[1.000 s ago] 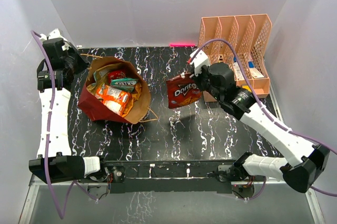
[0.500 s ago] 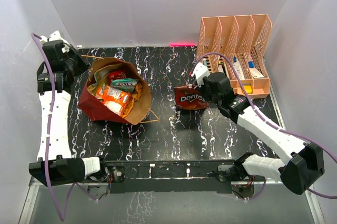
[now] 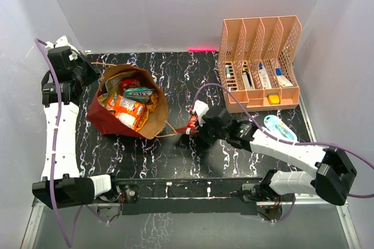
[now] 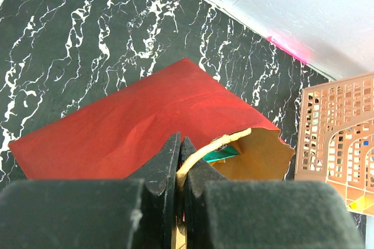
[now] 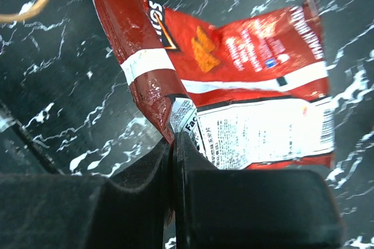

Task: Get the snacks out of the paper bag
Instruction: Place the snack at the center of the board.

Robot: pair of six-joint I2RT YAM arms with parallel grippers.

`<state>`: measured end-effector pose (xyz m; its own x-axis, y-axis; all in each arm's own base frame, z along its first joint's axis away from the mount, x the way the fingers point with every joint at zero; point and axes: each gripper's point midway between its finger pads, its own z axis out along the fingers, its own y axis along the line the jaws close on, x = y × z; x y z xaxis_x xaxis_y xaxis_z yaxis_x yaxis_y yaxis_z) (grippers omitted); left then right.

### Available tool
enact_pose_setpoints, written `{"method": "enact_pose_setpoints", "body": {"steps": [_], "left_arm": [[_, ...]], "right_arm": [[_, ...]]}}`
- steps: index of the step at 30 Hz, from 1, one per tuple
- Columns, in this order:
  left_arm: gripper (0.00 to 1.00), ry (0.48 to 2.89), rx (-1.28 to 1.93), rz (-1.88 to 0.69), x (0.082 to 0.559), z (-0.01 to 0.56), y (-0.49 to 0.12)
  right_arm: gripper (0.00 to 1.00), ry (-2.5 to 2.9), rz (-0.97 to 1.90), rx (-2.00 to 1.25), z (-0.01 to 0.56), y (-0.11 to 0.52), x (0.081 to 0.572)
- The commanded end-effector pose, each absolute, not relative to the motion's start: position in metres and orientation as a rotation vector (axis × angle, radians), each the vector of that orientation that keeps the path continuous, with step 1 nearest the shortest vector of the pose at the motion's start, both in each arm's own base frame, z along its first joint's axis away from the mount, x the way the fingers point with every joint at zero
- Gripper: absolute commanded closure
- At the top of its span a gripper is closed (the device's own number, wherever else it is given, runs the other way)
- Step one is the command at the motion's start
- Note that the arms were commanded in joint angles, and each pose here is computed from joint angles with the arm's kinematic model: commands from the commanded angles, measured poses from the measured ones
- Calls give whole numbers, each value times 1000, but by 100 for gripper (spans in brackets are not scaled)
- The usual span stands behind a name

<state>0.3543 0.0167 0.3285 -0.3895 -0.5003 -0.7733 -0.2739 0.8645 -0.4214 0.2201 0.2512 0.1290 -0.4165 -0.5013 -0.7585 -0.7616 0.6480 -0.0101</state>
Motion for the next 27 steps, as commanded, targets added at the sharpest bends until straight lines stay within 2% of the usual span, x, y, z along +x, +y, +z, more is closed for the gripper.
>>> {"method": "enact_pose_setpoints", "body": {"steps": [1, 8, 14, 17, 20, 21, 27], "left_arm": [[100, 1954, -558, -290, 348, 342, 16], [100, 1962, -560, -289, 347, 340, 16], [100, 1967, -564, -275, 343, 338, 17], [100, 1968, -555, -278, 342, 338, 16], [100, 1965, -515, -284, 340, 337, 13], [100, 1962, -492, -286, 339, 338, 12], [100, 1939, -360, -356, 327, 336, -7]], "right_arm": [[92, 2154, 539, -834, 123, 268, 210], [92, 2252, 768, -827, 86, 295, 173], [86, 2337, 927, -729, 54, 300, 152], [74, 2347, 914, -701, 48, 295, 150], [55, 2306, 910, -681, 57, 290, 152], [52, 2288, 911, -684, 62, 288, 151], [28, 2065, 860, -712, 121, 274, 163]]}}
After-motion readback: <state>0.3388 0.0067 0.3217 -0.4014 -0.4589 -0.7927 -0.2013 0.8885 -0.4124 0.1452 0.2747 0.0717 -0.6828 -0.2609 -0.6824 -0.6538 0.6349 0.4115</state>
